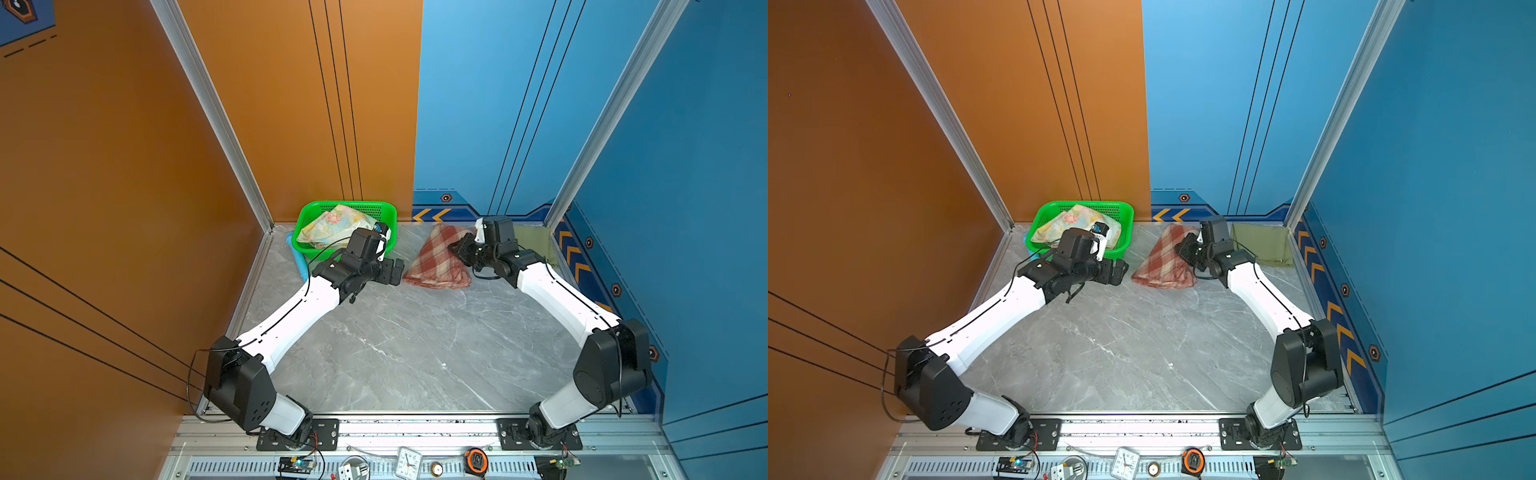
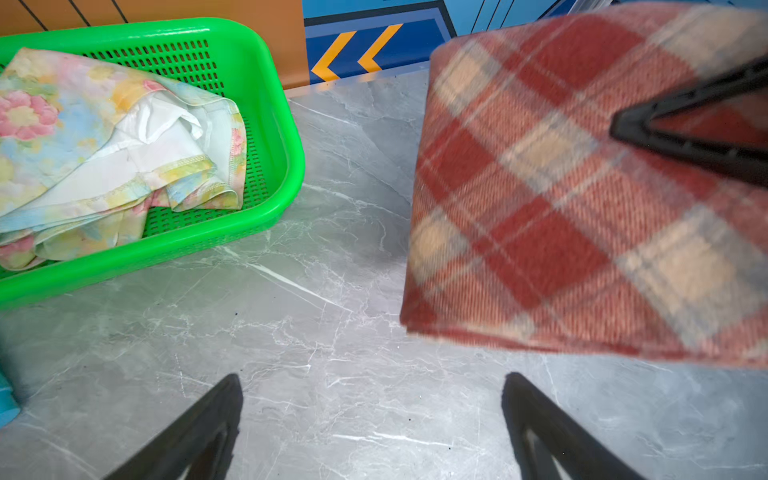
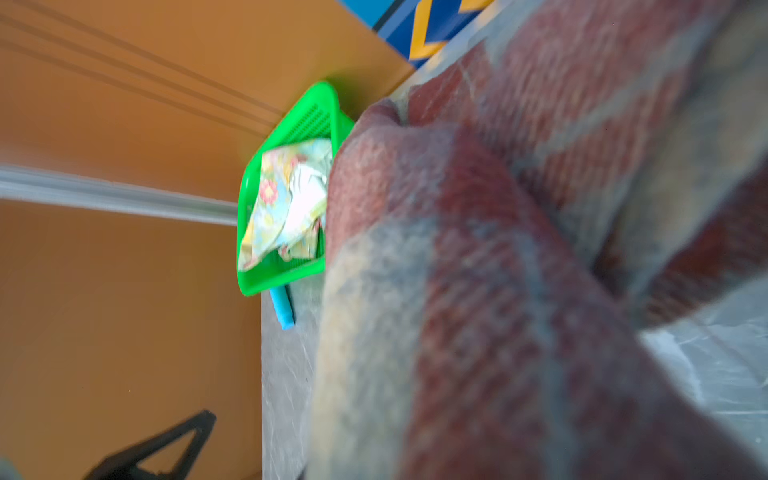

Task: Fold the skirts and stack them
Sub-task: 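Lift the folded plaid skirt with the right gripper while the left gripper withdraws, then place the plaid skirt onto the olive-green skirt with the right gripper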

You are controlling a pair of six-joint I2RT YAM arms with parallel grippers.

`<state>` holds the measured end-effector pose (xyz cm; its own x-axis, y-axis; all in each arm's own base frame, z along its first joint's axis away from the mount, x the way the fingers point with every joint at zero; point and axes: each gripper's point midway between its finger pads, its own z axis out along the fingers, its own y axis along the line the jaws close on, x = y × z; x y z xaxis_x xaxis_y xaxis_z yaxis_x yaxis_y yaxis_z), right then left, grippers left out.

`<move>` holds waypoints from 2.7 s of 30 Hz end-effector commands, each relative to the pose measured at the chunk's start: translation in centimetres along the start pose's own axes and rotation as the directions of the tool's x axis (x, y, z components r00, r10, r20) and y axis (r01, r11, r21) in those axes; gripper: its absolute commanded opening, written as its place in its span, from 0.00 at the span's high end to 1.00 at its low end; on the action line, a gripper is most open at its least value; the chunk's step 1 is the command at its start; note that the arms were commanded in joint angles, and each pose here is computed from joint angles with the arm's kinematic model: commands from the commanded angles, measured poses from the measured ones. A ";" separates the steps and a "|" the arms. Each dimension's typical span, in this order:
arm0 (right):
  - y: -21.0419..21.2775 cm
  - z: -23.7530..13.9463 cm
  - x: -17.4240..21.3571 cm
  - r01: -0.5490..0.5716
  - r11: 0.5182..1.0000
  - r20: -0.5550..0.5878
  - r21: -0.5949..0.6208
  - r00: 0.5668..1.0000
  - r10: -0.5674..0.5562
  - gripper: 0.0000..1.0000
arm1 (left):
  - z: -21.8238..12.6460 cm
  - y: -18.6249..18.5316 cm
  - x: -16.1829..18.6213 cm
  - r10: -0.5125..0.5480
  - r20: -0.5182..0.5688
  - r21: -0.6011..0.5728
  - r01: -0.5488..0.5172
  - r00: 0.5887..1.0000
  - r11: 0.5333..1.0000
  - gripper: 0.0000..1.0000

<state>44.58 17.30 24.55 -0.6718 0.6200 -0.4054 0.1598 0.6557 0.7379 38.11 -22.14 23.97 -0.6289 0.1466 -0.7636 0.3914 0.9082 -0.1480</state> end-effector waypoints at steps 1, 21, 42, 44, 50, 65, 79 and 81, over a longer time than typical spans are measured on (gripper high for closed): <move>-0.2 -2.9 -6.0 -0.151 0.988 0.228 0.031 0.963 0.141 1.00 | -0.8 0.0 -0.3 -0.002 0.010 0.040 0.001 1.000 0.999 0.02; -9.0 -3.3 -23.5 -0.564 0.824 0.764 -0.057 0.506 0.400 1.00 | 0.3 -1.8 1.3 0.023 0.007 0.157 -0.024 1.000 0.987 0.02; -18.8 5.5 -31.0 -0.660 0.748 0.798 -0.072 0.412 0.440 1.00 | 2.8 -0.4 2.4 -0.008 -0.048 0.163 0.016 0.999 0.987 0.02; -20.0 6.2 -30.2 -0.680 0.731 0.791 -0.054 0.417 0.447 1.00 | 3.1 -0.3 2.5 -0.016 -0.055 0.162 0.025 0.998 0.986 0.02; -24.2 7.0 -26.3 -0.741 0.669 0.787 0.057 0.446 0.427 0.99 | 3.7 0.2 2.2 -0.062 -0.067 0.177 0.073 0.996 0.982 0.02; -26.8 -0.5 -19.5 -0.702 0.543 0.641 0.461 0.687 0.344 0.06 | 4.1 2.1 2.3 -0.108 -0.081 0.095 0.116 0.991 0.989 0.02; -19.7 -7.0 -11.1 -0.138 0.787 0.290 0.601 0.956 -0.053 0.00 | 0.7 8.1 0.4 -0.213 0.034 -0.208 0.216 0.976 0.954 0.02; -17.3 -7.6 -9.5 -0.031 0.816 0.261 0.577 0.954 -0.149 0.00 | -0.3 8.7 -0.4 -0.217 0.039 -0.253 0.220 0.975 0.942 0.02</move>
<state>42.89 -5.91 16.15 -0.4029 0.7455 -0.5309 0.7301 0.6116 0.3047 41.27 -16.59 19.82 -0.7131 -0.0097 -0.7010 0.1688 0.9681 -0.1851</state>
